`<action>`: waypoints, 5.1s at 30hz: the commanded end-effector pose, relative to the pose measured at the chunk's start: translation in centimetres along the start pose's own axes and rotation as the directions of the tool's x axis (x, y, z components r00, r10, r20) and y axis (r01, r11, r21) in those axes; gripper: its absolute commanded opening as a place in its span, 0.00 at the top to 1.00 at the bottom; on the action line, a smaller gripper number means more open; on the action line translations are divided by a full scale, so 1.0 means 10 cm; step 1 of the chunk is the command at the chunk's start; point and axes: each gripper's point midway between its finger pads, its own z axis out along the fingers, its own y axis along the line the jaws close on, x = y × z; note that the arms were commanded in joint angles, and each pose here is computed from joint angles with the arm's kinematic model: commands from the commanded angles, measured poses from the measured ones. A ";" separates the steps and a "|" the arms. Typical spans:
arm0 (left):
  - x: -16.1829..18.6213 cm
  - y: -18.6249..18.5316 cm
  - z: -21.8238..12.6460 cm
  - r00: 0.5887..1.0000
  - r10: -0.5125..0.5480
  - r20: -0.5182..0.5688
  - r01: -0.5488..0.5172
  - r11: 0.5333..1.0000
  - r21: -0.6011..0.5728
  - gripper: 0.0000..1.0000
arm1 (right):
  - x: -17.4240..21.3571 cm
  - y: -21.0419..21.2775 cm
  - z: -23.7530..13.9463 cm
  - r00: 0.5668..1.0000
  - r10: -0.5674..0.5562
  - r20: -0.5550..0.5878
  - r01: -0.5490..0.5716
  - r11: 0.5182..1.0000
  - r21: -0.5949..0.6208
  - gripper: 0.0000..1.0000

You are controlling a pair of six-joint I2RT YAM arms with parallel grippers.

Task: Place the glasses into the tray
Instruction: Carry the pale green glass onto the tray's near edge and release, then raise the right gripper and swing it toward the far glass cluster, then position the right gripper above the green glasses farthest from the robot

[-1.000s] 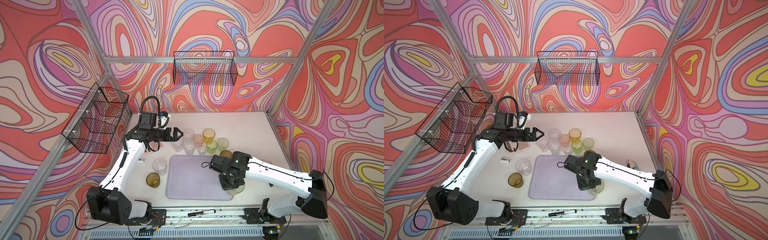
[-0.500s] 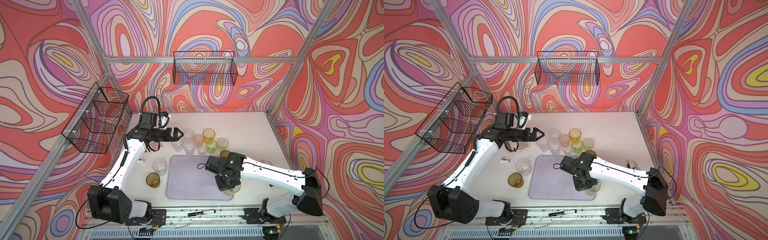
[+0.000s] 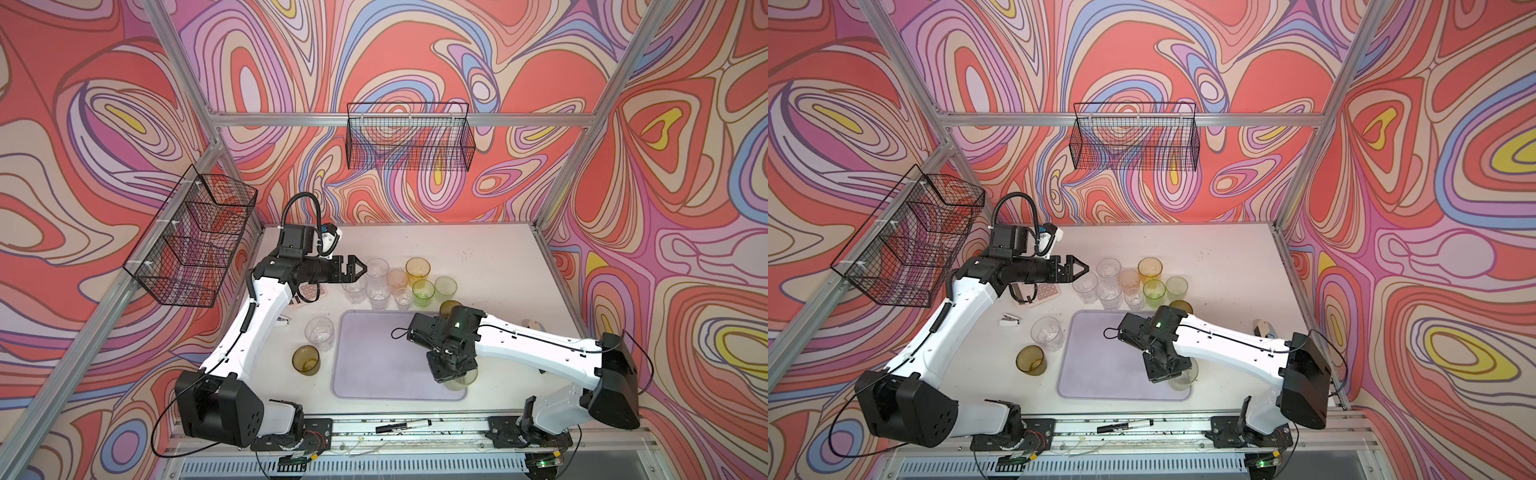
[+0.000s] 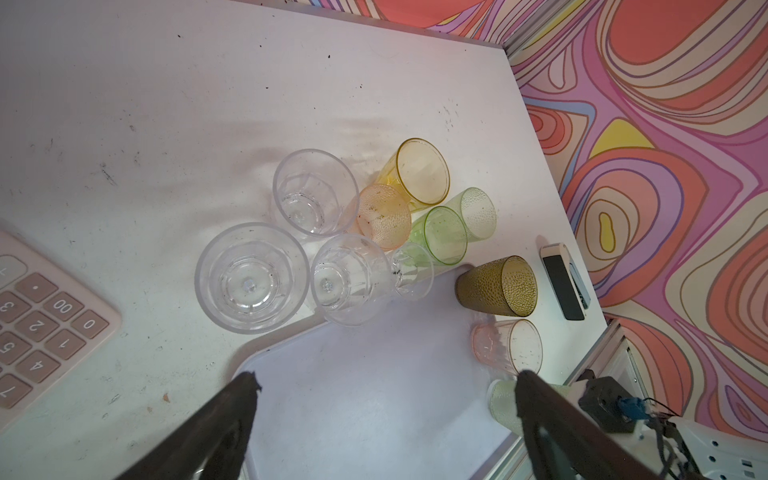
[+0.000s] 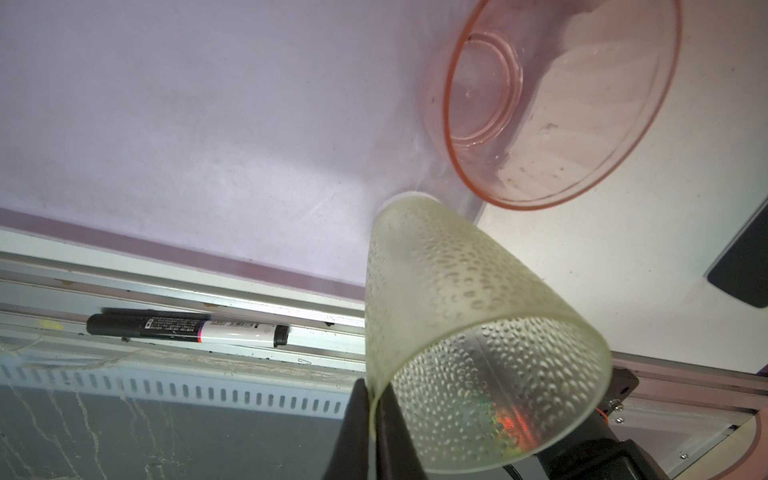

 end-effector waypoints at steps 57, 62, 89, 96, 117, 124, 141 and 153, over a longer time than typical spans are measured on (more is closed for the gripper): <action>0.03 0.01 0.02 1.000 0.002 -0.015 -0.002 1.000 0.001 0.01 | -0.88 -0.21 -0.75 0.942 -0.002 0.336 0.016 0.999 -0.039 0.62; 0.04 0.02 0.04 1.000 -0.003 -0.020 0.003 1.000 -0.001 0.01 | -1.18 -0.34 -0.79 0.929 0.017 0.369 0.004 0.998 -0.055 0.62; 0.07 0.05 0.10 0.999 -0.023 -0.036 0.024 1.000 0.007 0.01 | -2.08 -1.00 -0.42 0.928 0.147 0.344 -0.122 0.988 -0.092 0.64; 0.07 0.04 0.10 0.999 -0.025 -0.037 0.025 1.000 0.008 0.01 | -2.26 -0.91 -0.32 0.939 0.042 0.341 -0.016 0.997 -0.079 0.66; 0.07 0.01 0.08 0.999 -0.026 -0.031 0.027 0.999 0.025 0.01 | -2.46 -0.79 0.06 0.957 -0.080 0.278 0.101 0.993 -0.062 0.72; 0.08 0.01 0.09 0.999 -0.033 -0.035 0.034 0.999 0.027 0.01 | -2.49 -0.82 0.13 0.958 -0.088 0.273 0.106 0.993 -0.052 0.72; 0.08 0.02 0.10 0.999 -0.033 -0.038 0.034 0.999 0.024 0.01 | -2.53 -0.89 0.34 0.968 -0.086 0.236 0.095 0.995 -0.024 0.75; 0.08 0.01 0.11 0.999 -0.034 -0.042 0.035 0.999 0.030 0.01 | -2.59 -0.96 0.43 0.971 -0.077 0.226 0.084 0.996 -0.022 0.77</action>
